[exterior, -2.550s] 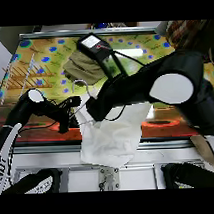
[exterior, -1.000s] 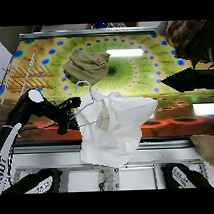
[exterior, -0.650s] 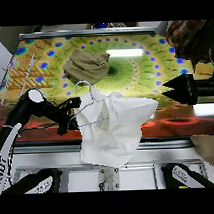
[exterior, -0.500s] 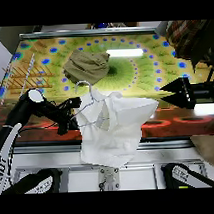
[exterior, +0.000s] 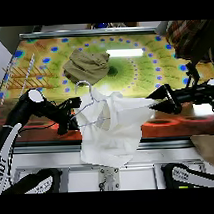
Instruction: Fold the clothes and pants, and hang the long-sleeved shirts on hangers.
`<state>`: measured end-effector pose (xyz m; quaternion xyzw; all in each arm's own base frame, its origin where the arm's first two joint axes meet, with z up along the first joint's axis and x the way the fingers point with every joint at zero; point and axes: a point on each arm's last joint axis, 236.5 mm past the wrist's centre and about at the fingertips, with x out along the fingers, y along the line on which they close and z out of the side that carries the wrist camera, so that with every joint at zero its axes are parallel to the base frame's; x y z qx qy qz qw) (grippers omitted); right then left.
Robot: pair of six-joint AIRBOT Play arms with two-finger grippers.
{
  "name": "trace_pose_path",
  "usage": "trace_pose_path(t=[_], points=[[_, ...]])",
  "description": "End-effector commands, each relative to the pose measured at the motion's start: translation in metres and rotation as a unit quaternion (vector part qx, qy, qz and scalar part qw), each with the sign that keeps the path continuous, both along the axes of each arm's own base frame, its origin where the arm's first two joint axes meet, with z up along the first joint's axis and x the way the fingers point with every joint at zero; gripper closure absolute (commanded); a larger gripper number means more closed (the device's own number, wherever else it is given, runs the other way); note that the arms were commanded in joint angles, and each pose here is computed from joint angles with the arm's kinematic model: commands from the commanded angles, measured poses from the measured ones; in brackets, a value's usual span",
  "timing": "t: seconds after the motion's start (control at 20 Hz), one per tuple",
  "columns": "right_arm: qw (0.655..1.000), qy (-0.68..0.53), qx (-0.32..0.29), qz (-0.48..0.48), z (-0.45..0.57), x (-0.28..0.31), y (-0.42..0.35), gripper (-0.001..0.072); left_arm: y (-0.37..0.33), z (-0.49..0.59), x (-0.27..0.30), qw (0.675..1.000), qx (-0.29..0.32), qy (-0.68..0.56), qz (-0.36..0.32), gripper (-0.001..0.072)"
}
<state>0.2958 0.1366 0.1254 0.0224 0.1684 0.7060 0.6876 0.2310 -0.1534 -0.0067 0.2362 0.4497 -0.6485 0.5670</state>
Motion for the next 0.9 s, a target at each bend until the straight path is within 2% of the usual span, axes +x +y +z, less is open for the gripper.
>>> trace_pose_path(t=[0.0,0.35,0.85], points=[[0.999,0.015,0.006,0.038,-0.01,-0.006,0.021,0.0193,0.0,0.0,0.0,1.0,0.0,-0.001,0.0,0.0685],[0.999,0.03,-0.019,0.039,-0.025,0.0,0.056,0.0193,0.0,0.0,0.0,1.0,0.0,-0.001,0.0,0.0684],[0.998,0.03,-0.019,0.042,-0.025,-0.001,0.059,0.0193,0.0,0.0,0.0,1.0,0.0,-0.001,0.0,0.0684]])
